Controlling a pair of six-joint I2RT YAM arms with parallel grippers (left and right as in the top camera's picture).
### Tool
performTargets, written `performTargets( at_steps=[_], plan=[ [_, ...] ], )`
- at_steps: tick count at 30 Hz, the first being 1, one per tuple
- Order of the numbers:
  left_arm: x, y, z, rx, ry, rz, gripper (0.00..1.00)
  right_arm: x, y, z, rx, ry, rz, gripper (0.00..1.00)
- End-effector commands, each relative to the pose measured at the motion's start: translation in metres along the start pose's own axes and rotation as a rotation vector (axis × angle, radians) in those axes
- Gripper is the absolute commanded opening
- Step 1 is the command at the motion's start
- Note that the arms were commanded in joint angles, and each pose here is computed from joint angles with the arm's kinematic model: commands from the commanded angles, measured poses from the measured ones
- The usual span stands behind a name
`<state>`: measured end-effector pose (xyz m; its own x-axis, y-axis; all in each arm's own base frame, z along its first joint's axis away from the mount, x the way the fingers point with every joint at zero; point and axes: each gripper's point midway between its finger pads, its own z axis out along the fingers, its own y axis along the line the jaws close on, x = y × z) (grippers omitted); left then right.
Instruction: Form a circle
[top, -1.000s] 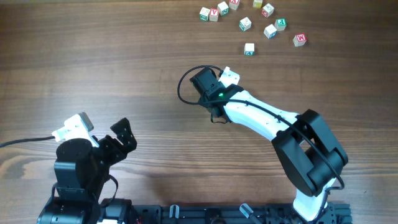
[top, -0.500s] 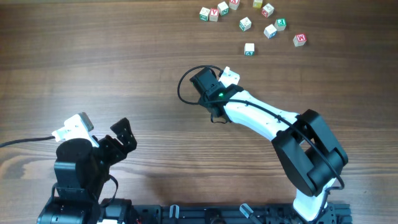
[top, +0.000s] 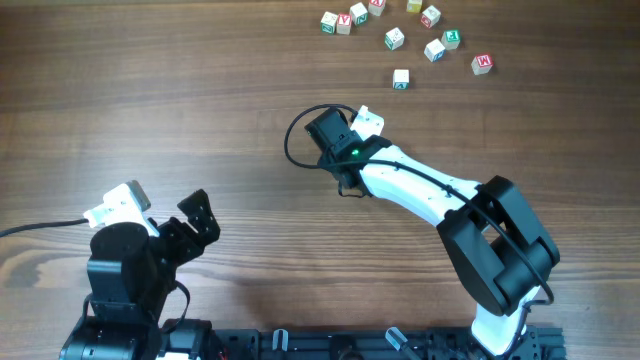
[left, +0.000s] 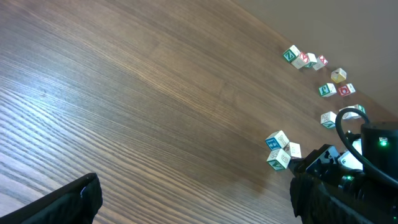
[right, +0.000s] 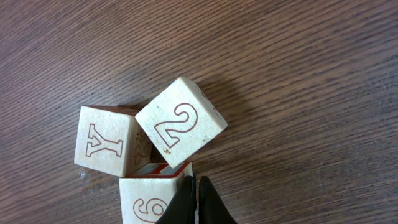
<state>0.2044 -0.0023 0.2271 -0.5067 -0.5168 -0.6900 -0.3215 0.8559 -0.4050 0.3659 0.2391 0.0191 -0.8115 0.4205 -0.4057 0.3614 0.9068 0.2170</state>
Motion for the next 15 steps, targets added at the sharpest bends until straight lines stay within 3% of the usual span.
performTargets(
  at_steps=[1, 15],
  plan=[
    [0.001, 0.003, 0.001, -0.011, -0.001, -0.01, 1.0, -0.005, -0.003, 0.005, 0.021, -0.024, -0.006, 0.05],
    [0.001, 0.003, 0.001, -0.011, -0.002, -0.01, 1.0, -0.007, -0.017, -0.005, 0.079, -0.034, 0.041, 0.04]
  ],
)
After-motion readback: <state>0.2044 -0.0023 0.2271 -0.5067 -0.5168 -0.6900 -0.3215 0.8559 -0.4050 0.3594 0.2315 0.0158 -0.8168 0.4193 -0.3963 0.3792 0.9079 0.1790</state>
